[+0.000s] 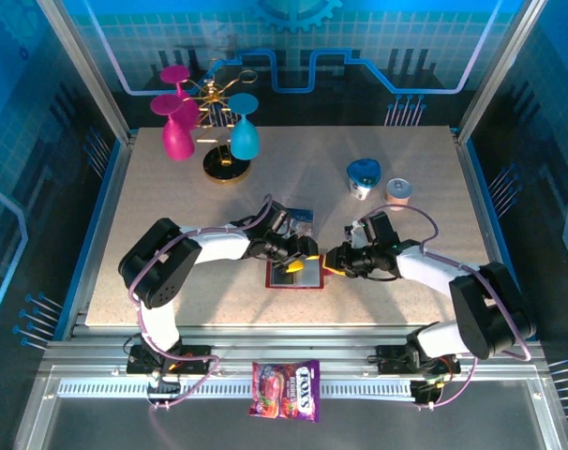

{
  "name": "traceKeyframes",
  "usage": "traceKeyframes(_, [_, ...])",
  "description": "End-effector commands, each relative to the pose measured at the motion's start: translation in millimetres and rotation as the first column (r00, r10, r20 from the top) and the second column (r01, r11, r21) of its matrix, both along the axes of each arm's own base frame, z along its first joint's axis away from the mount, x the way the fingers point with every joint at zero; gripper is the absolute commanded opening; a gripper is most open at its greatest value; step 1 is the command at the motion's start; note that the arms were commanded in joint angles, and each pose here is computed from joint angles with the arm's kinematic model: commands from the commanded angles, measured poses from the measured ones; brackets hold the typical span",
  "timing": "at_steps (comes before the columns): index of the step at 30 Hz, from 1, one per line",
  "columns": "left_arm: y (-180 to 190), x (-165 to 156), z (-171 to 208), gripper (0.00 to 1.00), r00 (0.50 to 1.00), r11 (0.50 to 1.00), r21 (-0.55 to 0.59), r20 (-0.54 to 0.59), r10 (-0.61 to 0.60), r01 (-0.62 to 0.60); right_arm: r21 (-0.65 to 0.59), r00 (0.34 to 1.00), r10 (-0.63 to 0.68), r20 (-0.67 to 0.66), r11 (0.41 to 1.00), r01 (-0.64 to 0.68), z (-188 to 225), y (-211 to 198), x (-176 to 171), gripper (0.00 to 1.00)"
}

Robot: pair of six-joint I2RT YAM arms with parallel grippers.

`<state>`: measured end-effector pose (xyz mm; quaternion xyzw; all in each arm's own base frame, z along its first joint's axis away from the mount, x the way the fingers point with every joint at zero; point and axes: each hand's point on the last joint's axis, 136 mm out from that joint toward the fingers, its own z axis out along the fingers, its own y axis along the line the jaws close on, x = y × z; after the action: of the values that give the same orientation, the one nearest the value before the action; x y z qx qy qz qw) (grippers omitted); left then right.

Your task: Take the credit cards out of the card holder

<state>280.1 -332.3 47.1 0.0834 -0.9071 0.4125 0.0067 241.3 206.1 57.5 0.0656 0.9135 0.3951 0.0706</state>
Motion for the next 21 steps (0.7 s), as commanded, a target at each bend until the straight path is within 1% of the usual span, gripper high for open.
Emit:
traceKeyframes(1, [4, -2, 12, 0.64, 1.000, 1.000, -0.005, 0.012, 0.013, -0.013, 0.027, 1.000, 0.013, 0.003, 1.000, -0.013, 5, 6, 6, 0.29])
traceKeyframes(5, [14, -2, 15, 0.64, 0.999, 1.000, 0.001, 0.025, 0.031, -0.031, 0.033, 1.000, 0.031, -0.002, 0.999, -0.031, 5, 14, 11, 0.29])
traceKeyframes(13, [44, -5, 19, 0.64, 0.995, 0.996, 0.012, 0.040, 0.087, -0.087, 0.038, 0.996, 0.093, -0.015, 0.995, -0.093, 4, 42, 17, 0.28])
traceKeyframes(21, [76, -14, 13, 0.56, 0.989, 0.989, 0.034, 0.047, 0.140, -0.142, 0.032, 0.985, 0.166, -0.036, 0.986, -0.165, -1, 75, 19, 0.27])
